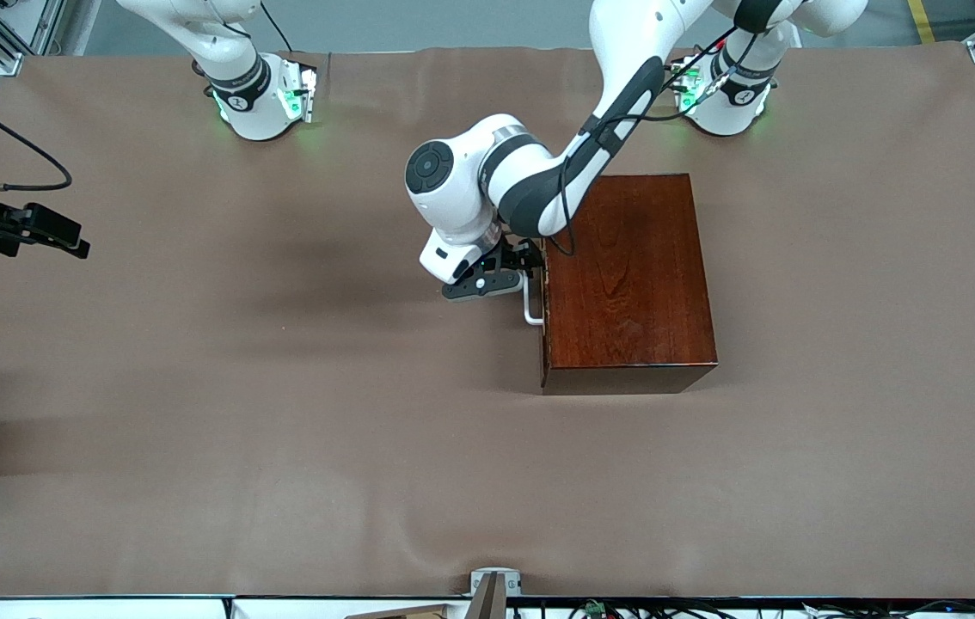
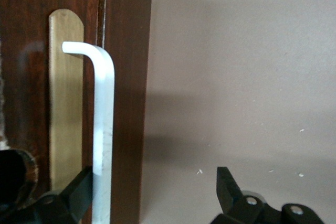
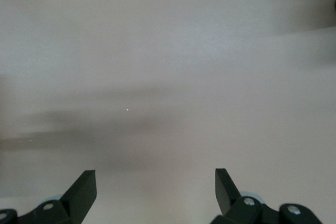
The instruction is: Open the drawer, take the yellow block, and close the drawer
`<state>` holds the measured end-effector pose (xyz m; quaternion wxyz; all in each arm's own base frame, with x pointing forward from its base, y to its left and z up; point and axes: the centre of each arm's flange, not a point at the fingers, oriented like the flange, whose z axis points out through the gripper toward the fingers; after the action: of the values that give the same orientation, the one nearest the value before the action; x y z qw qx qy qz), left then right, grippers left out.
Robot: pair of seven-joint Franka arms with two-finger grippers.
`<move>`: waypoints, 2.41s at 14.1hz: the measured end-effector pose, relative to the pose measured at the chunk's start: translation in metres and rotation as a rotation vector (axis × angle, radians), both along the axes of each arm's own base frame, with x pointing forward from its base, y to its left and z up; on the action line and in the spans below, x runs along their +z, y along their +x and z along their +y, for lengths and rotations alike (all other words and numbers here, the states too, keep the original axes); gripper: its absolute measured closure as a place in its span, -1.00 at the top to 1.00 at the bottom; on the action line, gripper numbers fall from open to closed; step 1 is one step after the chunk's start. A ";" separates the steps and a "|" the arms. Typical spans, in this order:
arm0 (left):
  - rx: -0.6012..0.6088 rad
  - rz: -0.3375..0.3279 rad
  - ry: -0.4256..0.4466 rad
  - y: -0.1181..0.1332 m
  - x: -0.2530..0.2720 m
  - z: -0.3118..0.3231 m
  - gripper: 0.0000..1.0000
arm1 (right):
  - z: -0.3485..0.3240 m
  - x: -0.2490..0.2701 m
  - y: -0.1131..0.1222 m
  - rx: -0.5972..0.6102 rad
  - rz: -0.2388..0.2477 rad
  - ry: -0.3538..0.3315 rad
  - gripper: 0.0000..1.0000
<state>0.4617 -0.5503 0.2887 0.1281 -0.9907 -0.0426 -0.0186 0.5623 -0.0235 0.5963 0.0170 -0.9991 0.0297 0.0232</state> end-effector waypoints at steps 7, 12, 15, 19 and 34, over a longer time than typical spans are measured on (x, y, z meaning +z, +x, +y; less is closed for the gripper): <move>0.027 -0.037 -0.034 0.011 0.002 0.001 1.00 | 0.000 0.000 0.000 0.000 0.000 0.000 1.00; 0.075 -0.048 -0.142 0.013 0.010 -0.011 1.00 | 0.000 0.000 0.000 0.000 0.000 0.000 1.00; 0.096 -0.030 -0.182 0.014 0.011 -0.016 1.00 | 0.000 0.000 0.000 0.000 0.000 0.000 1.00; 0.118 -0.011 -0.205 0.016 0.012 -0.016 1.00 | 0.000 0.000 0.000 0.000 0.000 0.000 1.00; 0.073 -0.011 -0.362 0.008 0.017 -0.041 1.00 | 0.000 0.000 0.000 0.000 0.000 0.000 1.00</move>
<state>0.4697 -0.5915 0.3061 -0.0521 -0.9952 -0.0817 -0.0114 0.5623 -0.0234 0.5963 0.0170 -0.9991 0.0295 0.0233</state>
